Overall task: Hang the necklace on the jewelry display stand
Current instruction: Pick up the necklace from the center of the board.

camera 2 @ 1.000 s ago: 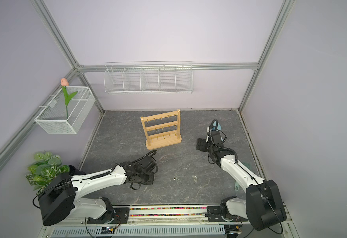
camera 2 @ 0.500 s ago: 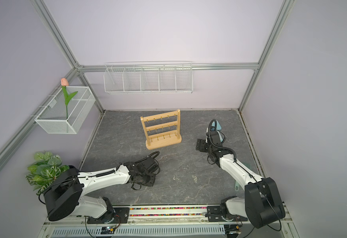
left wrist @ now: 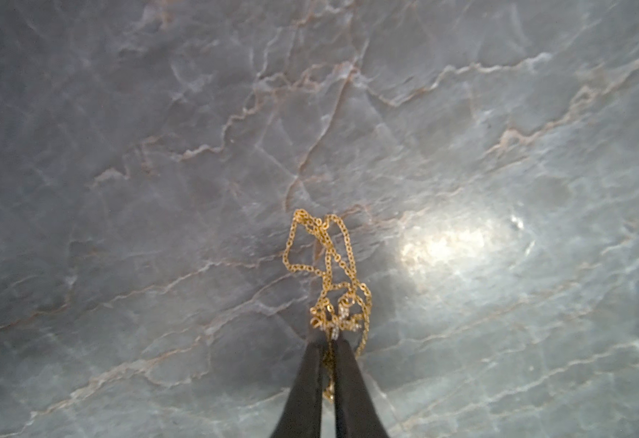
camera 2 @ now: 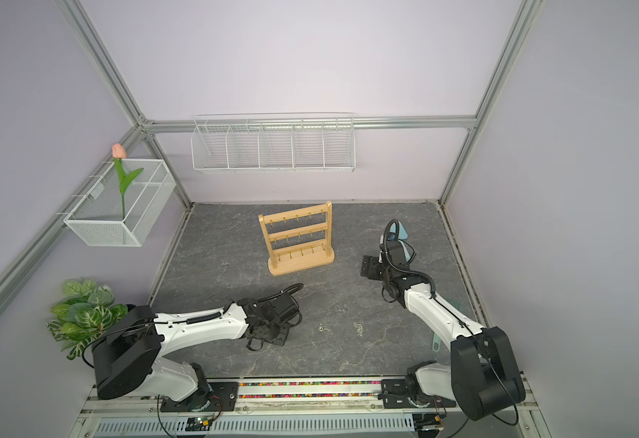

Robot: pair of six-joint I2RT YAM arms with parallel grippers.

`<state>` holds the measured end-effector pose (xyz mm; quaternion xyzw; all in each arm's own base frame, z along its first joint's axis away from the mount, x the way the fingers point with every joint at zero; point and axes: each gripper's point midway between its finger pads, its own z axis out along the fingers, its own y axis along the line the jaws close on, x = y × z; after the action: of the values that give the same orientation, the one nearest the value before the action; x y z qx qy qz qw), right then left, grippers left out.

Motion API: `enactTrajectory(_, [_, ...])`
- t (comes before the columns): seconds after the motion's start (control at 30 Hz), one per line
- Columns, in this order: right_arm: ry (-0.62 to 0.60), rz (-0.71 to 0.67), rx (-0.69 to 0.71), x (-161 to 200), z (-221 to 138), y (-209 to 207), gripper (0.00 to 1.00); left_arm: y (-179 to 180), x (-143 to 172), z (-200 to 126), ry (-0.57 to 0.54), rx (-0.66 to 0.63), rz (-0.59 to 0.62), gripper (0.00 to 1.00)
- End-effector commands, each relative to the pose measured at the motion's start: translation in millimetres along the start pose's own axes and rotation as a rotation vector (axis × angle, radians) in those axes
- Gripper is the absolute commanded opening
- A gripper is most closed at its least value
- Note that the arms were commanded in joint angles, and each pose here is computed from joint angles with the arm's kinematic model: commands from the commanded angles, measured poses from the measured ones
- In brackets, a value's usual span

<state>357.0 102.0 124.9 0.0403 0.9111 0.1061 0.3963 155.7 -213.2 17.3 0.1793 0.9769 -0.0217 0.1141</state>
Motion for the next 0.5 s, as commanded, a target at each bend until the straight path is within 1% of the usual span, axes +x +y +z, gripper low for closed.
enactTrajectory(0.0, [-0.024, 0.004, -0.009, -10.1, -7.0, 5.6, 0.90, 10.4, 20.9, 7.4, 0.086, -0.054, -0.001, 0.09])
enactTrajectory(0.23, [-0.015, 0.002, -0.020, -7.4, -6.8, 6.8, 0.90, -2.2, 1.2, -9.3, 0.040, -0.015, -0.027, 0.02])
enactTrajectory(0.47, [-0.015, -0.007, -0.036, -7.8, -7.9, 11.6, 0.90, -4.2, -12.9, -28.8, -0.018, -0.002, -0.048, 0.00])
